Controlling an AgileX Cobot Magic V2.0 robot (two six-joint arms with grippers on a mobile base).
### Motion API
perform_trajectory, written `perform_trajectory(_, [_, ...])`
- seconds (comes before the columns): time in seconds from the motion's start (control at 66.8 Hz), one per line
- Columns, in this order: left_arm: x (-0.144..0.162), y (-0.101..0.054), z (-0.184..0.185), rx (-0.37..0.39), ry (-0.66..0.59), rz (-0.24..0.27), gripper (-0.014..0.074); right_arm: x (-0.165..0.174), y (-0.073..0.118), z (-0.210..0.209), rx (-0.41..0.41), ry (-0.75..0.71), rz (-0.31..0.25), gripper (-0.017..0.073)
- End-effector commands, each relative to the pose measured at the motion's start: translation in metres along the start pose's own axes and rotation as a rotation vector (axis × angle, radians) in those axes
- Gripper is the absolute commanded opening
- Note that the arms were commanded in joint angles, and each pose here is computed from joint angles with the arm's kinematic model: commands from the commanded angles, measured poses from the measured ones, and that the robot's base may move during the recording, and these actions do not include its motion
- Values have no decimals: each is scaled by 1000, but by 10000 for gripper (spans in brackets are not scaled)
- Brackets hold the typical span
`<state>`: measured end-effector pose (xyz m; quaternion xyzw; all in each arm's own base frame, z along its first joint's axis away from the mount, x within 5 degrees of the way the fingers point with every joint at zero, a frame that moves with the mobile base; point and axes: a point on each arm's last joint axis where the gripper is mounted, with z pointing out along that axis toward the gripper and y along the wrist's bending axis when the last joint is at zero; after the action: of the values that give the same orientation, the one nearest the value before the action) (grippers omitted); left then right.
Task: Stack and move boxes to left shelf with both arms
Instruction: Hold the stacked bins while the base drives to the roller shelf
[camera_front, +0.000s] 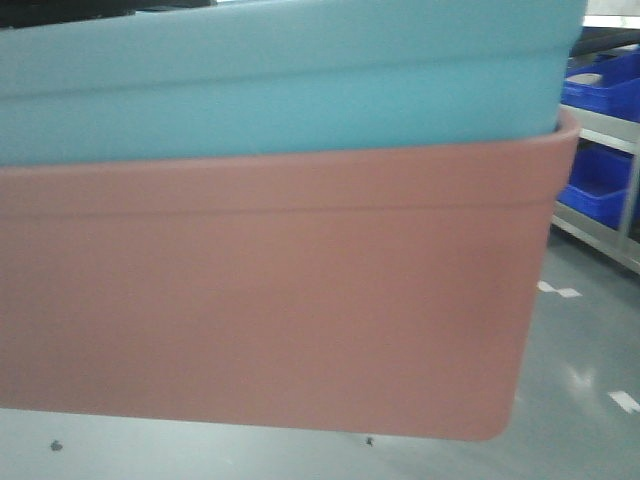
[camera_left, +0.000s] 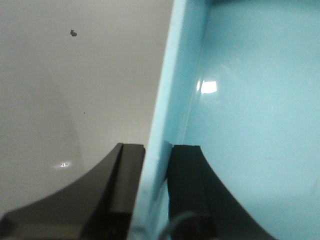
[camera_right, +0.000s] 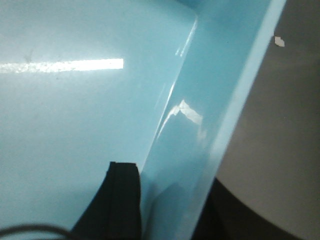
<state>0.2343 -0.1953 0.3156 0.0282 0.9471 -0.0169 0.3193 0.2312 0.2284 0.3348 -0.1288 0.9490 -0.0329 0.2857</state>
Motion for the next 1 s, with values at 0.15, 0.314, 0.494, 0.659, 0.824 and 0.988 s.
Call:
perform_trajectory(0.15, [-13, -26, -29, 275, -122, -50, -10, -20, 12, -28, -198, -207, 39, 56])
perform_trajectory(0.314, [-13, -26, -29, 275, -122, -50, -10, -20, 12, -28, -198, -207, 39, 56])
perform_trajectory(0.494, [-13, -26, -29, 275, -122, -50, -10, -20, 12, -28, -197, -208, 39, 56])
perform_trajectory(0.659, [-13, -26, -29, 275, -122, -50, -10, -20, 12, -28, -197, -208, 38, 56])
perform_trajectory(0.824, [-13, -26, -28, 274, -121, -50, -10, -20, 12, -27, -195, -208, 37, 56])
perform_trajectory(0.988, [-13, -26, -27, 272, -118, -48, -10, -20, 12, -27, -195, -207, 37, 56])
